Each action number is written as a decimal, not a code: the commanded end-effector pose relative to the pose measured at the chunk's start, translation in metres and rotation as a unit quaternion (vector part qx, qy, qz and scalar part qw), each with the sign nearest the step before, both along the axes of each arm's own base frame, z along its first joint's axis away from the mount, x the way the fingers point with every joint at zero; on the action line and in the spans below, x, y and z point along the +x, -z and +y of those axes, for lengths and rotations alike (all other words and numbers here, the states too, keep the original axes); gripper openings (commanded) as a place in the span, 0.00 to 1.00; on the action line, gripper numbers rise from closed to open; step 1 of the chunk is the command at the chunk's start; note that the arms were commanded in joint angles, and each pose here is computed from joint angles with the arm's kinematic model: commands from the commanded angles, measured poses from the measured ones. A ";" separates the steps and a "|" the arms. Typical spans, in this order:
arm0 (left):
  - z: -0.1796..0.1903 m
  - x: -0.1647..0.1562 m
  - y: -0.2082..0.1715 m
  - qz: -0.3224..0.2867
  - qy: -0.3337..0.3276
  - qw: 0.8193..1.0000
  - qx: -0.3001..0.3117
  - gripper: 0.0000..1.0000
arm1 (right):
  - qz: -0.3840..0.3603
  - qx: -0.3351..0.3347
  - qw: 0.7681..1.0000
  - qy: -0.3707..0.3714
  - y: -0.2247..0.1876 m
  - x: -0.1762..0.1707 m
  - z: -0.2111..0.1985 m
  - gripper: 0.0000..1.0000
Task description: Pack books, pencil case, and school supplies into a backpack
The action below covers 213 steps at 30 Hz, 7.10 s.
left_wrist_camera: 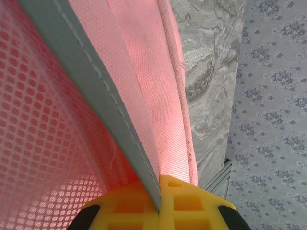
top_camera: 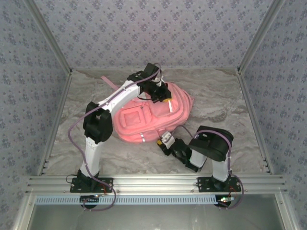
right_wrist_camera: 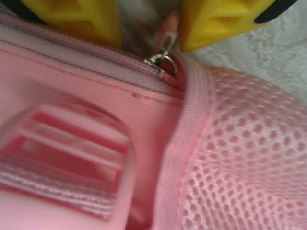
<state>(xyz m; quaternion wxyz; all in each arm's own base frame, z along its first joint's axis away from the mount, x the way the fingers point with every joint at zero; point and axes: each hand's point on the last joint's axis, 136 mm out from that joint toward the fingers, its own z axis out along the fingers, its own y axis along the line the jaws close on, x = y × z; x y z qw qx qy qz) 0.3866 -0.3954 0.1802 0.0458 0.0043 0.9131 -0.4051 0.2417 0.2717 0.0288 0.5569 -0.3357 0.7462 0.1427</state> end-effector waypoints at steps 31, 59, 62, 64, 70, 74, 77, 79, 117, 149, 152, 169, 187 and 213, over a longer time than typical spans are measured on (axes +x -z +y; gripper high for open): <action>0.089 -0.064 -0.035 -0.062 -0.059 0.996 0.032 0.43 | 0.003 -0.029 0.999 0.015 0.009 -0.009 -0.017 0.00; 0.112 -0.077 -0.018 -0.047 -0.064 0.996 0.038 0.43 | -0.016 -0.001 0.999 0.043 -0.007 0.010 -0.005 0.00; 0.128 -0.084 -0.021 -0.053 -0.084 0.994 0.050 0.44 | -0.012 -0.007 0.999 0.043 -0.004 0.007 -0.011 0.00; 0.138 -0.092 -0.024 -0.054 -0.097 0.992 0.057 0.47 | -0.013 -0.012 0.999 0.040 -0.003 0.005 -0.013 0.00; 0.180 -0.134 -0.022 -0.033 -0.173 0.982 0.065 0.54 | -0.025 -0.012 0.999 0.031 -0.011 -0.002 -0.010 0.00; 0.214 -0.168 -0.004 -0.011 -0.243 0.968 0.058 0.57 | -0.019 -0.013 0.999 0.034 -0.014 -0.003 0.000 0.00; 0.233 -0.190 0.021 0.016 -0.291 0.955 0.050 0.58 | -0.014 -0.035 0.999 0.022 -0.013 -0.006 0.012 0.00; 0.237 -0.196 0.037 0.034 -0.315 0.948 0.032 0.59 | -0.010 -0.044 0.999 0.020 -0.014 -0.007 0.017 0.00; 0.284 -0.146 0.092 0.001 -0.418 0.903 0.099 0.20 | 0.049 -0.090 0.994 0.047 -0.013 -0.019 0.006 0.00; 0.294 -0.120 0.073 0.059 -0.408 0.909 0.060 0.56 | 0.300 -0.029 0.951 0.063 -0.044 -0.027 0.022 0.00; 0.285 -0.140 0.083 0.079 -0.415 0.905 0.039 0.57 | 0.313 -0.011 0.949 0.044 -0.048 -0.029 0.041 0.00; 0.262 -0.119 0.110 0.049 -0.417 0.907 0.018 0.56 | 0.344 -0.007 0.939 -0.012 -0.044 -0.035 0.094 0.00; 0.267 -0.059 0.113 0.020 -0.401 0.912 0.086 0.06 | 0.380 -0.038 0.924 0.006 -0.020 -0.042 0.083 0.00; 0.300 -0.061 0.081 0.029 -0.381 0.913 0.142 0.36 | 0.403 -0.024 0.915 0.002 -0.021 -0.049 0.051 0.00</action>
